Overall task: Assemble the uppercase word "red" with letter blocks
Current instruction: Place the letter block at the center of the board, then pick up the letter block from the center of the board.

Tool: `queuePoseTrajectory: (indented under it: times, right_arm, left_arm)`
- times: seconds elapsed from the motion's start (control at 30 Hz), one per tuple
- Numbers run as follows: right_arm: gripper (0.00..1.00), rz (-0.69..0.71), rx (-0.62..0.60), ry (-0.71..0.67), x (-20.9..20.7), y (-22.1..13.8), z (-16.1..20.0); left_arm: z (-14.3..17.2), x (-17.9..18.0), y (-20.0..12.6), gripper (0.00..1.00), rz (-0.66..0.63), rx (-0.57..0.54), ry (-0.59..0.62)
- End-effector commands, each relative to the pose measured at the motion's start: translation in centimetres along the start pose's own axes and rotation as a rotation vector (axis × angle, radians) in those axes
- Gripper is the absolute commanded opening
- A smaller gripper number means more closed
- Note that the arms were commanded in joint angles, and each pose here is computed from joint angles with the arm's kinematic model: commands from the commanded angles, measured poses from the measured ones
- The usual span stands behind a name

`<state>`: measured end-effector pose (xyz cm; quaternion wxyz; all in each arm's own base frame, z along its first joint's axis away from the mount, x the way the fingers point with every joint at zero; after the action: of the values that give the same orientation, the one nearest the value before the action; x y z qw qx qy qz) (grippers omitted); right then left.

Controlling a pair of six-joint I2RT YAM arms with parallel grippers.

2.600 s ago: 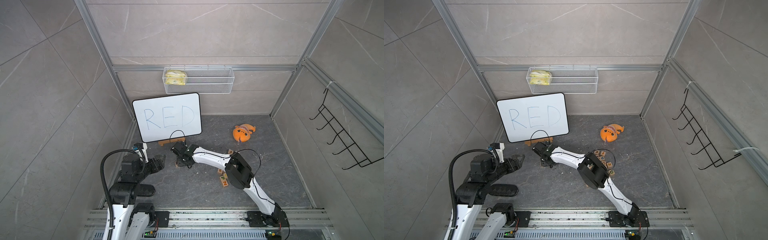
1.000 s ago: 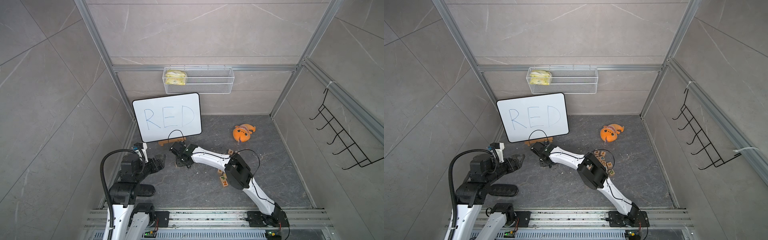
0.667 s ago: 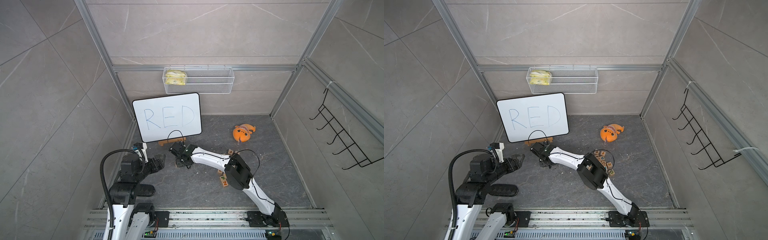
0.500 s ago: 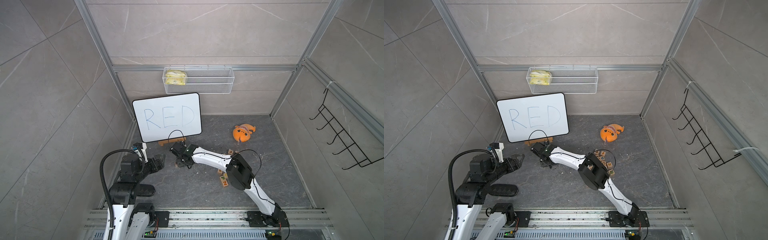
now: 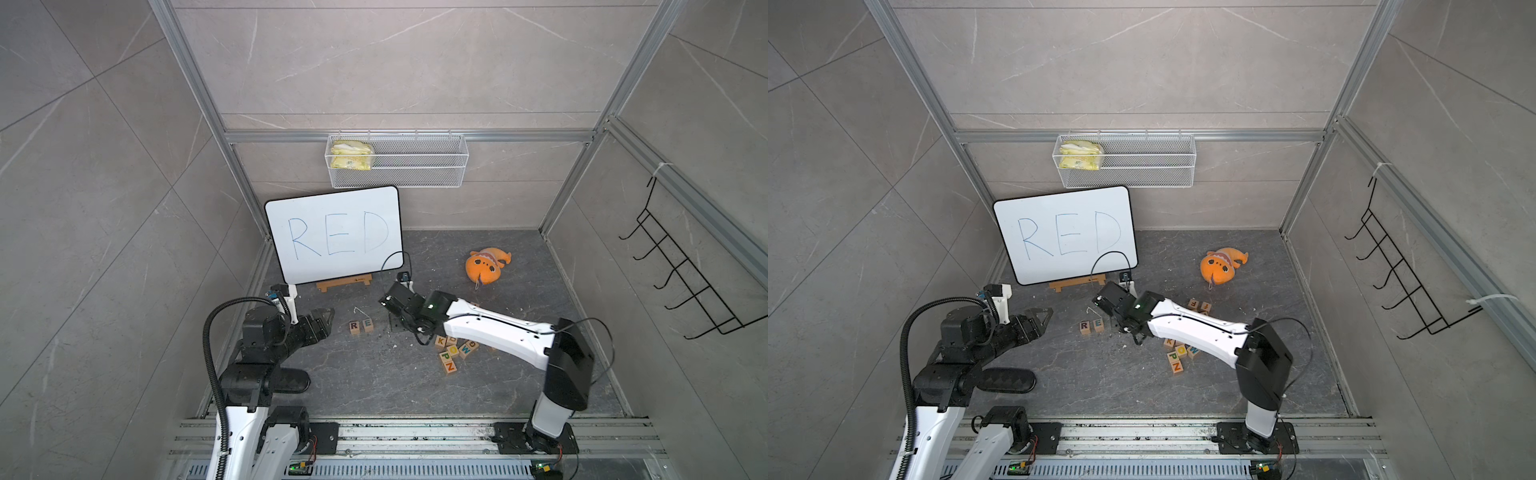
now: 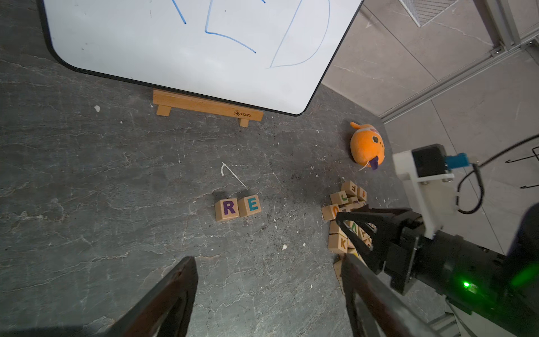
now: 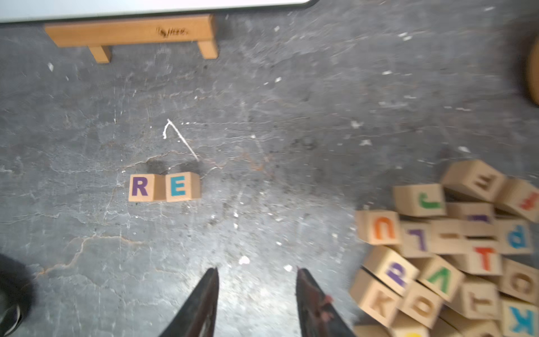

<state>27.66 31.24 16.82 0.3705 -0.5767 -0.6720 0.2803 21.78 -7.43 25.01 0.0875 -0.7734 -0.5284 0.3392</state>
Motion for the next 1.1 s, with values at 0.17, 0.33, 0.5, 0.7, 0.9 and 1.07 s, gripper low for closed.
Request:
queuePoseTrajectory:
  times: [0.17,0.33,0.5,0.7,0.9,1.07]
  right_arm:
    - [0.46,0.170,-0.112,0.258,-13.2,-3.4,0.7]
    - [0.48,0.293,-0.122,0.453,-20.1,-5.0,3.1]
    - [0.49,0.390,-0.134,0.601,-23.7,-6.3,4.8]
    - [0.56,0.447,-0.145,0.733,-25.5,-7.1,6.2]
    - [0.61,0.442,-0.169,0.819,-26.4,-7.4,6.7]
    - [0.65,0.429,-0.154,0.844,-26.3,-6.6,6.8]
  left_arm:
    - [0.5,-3.4,1.7,0.77,0.260,0.056,-0.029]
    - [3.2,-6.5,2.9,0.73,0.342,0.159,0.071]
    - [7.4,-9.0,3.8,0.69,0.374,0.351,0.196]
    - [9.6,-10.1,3.7,0.68,0.394,0.426,0.273]
    - [9.9,-10.5,2.9,0.68,0.401,0.385,0.335]
    - [9.7,-9.2,3.3,0.68,0.316,0.379,0.354]
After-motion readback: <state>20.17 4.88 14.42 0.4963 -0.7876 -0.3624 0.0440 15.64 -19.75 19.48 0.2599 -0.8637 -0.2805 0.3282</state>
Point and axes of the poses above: each gripper's point midway between its finger pads, its own y axis out along the fingers, its own x axis along the line the jaws close on, z = x × y, the point moved 1 cm from there along -y, back along the fingers, and after that the axes turned 9 degrees about y, right-handed, at the moved point
